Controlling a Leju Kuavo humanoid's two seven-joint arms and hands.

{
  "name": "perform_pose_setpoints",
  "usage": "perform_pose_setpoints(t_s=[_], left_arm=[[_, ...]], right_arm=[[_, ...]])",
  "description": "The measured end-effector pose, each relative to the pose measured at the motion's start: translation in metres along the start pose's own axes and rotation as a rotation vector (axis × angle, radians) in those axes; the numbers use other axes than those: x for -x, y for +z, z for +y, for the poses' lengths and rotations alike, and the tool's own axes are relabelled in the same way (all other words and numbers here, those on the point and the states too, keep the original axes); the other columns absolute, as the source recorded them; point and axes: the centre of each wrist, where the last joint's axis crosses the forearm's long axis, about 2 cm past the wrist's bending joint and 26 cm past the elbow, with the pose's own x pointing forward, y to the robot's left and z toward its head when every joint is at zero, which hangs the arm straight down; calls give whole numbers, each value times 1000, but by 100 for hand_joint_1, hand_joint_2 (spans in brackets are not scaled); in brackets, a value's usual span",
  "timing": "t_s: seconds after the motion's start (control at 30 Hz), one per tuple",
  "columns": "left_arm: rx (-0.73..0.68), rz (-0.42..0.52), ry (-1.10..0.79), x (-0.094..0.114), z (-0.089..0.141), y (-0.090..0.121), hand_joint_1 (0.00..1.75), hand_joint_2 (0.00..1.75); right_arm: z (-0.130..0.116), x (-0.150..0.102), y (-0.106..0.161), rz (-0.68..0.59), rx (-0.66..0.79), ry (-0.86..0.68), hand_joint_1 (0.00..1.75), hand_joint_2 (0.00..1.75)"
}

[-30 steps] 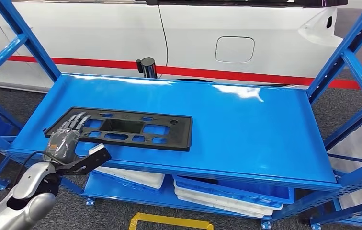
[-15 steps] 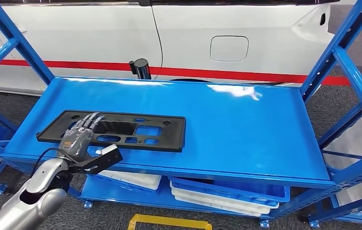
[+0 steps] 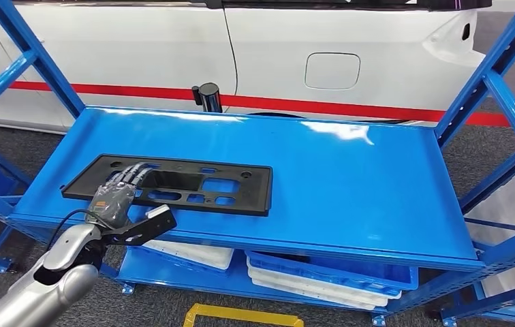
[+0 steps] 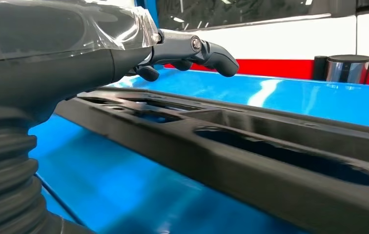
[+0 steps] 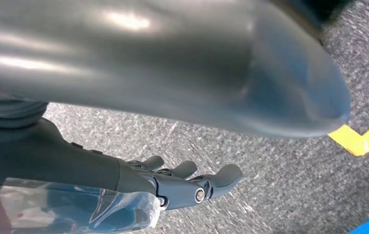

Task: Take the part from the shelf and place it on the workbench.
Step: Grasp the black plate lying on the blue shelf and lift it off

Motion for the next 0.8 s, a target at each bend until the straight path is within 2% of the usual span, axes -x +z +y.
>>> perform_pose_setpoints(t_s=[0.17,0.2,0.3,0.33,0.8], left_arm=[[5,35,-1,6,2,-2,0,175],[7,44,-3,8,2,-2,10,175],[15,67,-6,14,1,-2,140,175],[19,74,-7,16,0,-1,175,175],[35,102,-18,27,4,-4,175,175]], right_arm=[[0,1,0,-1,2,0,0,0],[0,0,0,-1,3,0,0,0],[0,2,0,0,2,0,0,0],[0,2,0,1,2,0,0,0],[-2,5,0,-4,6,2,0,0]])
